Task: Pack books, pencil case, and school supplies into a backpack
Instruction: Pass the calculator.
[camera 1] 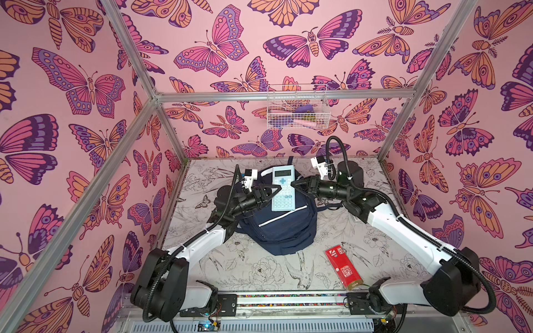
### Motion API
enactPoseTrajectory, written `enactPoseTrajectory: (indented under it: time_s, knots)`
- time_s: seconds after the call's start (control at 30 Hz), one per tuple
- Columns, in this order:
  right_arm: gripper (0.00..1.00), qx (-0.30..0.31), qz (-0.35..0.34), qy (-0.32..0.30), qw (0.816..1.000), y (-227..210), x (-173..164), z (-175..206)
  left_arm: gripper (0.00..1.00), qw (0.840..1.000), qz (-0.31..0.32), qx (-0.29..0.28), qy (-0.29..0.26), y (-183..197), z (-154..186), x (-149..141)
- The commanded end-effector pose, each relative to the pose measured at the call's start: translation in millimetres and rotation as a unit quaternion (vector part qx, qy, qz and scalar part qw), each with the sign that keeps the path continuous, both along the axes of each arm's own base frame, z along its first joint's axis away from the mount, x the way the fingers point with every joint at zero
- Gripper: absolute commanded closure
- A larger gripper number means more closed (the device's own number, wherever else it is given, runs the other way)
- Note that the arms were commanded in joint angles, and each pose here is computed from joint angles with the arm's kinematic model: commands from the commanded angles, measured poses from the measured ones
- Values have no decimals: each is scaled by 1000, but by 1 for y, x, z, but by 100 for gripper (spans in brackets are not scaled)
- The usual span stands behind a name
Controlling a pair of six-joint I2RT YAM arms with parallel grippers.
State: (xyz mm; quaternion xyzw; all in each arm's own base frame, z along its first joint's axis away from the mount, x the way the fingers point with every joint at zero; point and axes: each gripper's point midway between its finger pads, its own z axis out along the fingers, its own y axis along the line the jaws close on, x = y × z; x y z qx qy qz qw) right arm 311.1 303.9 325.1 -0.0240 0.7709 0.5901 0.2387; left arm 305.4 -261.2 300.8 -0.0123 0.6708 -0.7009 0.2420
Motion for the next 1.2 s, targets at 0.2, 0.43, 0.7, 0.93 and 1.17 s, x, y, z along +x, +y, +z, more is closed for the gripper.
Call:
enactPoseTrajectory:
  time_s: [0.2,0.43,0.7,0.93,1.17]
  knots:
    - [100,58,14,9,998,10,8,11,90,999,-21,-30,0,-1,4,-8]
    - [45,56,4,19,998,6,2,-2,100,999,1,-47,0,3,7,-2]
    - [53,54,34,23,998,19,-25,-21,100,998,0,-59,6,2,7,-2]
    - [89,61,36,27,997,22,-22,-20,100,998,1,-56,14,1,-1,-1]
    - [100,24,7,22,999,10,-20,-21,40,999,13,28,15,2,-23,3]
